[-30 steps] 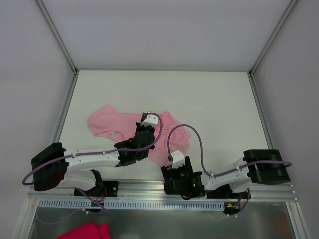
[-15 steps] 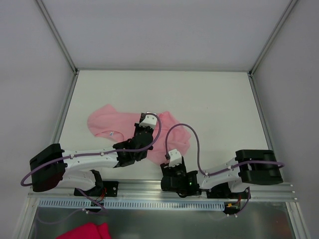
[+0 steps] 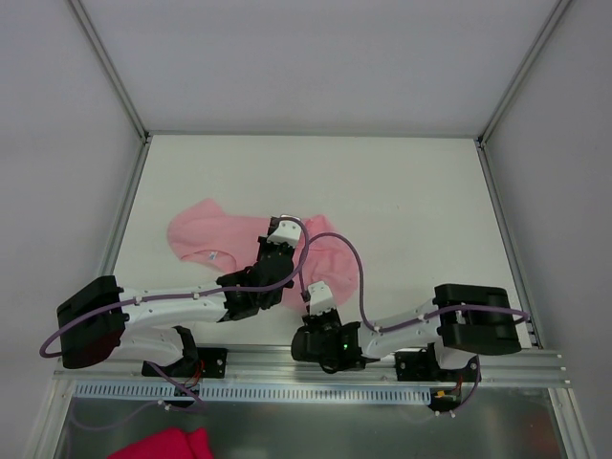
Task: Fold and stack the t-shirts
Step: Flatten out the tshirt
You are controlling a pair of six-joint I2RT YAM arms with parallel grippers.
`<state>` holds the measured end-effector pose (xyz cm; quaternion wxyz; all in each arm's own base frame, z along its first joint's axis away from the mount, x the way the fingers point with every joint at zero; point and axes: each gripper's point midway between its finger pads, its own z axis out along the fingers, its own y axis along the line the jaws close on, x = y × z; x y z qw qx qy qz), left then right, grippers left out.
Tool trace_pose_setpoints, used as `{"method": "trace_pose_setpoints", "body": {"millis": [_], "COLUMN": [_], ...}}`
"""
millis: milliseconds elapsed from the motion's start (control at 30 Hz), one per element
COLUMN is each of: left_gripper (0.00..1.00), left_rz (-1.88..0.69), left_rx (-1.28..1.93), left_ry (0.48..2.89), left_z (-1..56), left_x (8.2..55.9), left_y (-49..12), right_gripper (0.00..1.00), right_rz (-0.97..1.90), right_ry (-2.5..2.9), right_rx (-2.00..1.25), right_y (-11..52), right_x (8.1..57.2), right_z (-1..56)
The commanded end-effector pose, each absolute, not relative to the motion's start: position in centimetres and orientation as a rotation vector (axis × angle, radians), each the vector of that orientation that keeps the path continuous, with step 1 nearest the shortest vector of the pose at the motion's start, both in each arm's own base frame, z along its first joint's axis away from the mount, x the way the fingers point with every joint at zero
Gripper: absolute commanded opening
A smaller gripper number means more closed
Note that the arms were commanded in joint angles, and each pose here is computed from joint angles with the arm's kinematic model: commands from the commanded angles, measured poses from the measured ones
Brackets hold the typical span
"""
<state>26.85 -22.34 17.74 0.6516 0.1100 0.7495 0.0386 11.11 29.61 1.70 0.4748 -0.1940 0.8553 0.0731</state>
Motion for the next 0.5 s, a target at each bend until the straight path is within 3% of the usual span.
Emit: {"method": "trace_pose_setpoints", "body": {"millis": [0,200,467], "left_gripper": [0.00,0.00,0.00], "left_rz": [0.059,0.094,0.037], "left_rx": [0.162,0.126,0.070], "left_ry": [1.677,1.663,1.577], "left_z": [18.9,19.5,24.8], "left_x": [27.0,27.1,28.2], "left_y": [-21.6,-20.8,-21.1], "right_gripper": [0.01,0.01,0.01], "right_rz": [-0.051,-0.203,-0.258], "right_ry": [1.996,1.879,1.852], "right_rx": [-0.419,-0.196,-0.109], "right_y": [27.3,22.0,19.2], "right_x": [14.2,18.0,20.1], "right_z": [4.8,11.5,14.8]}}
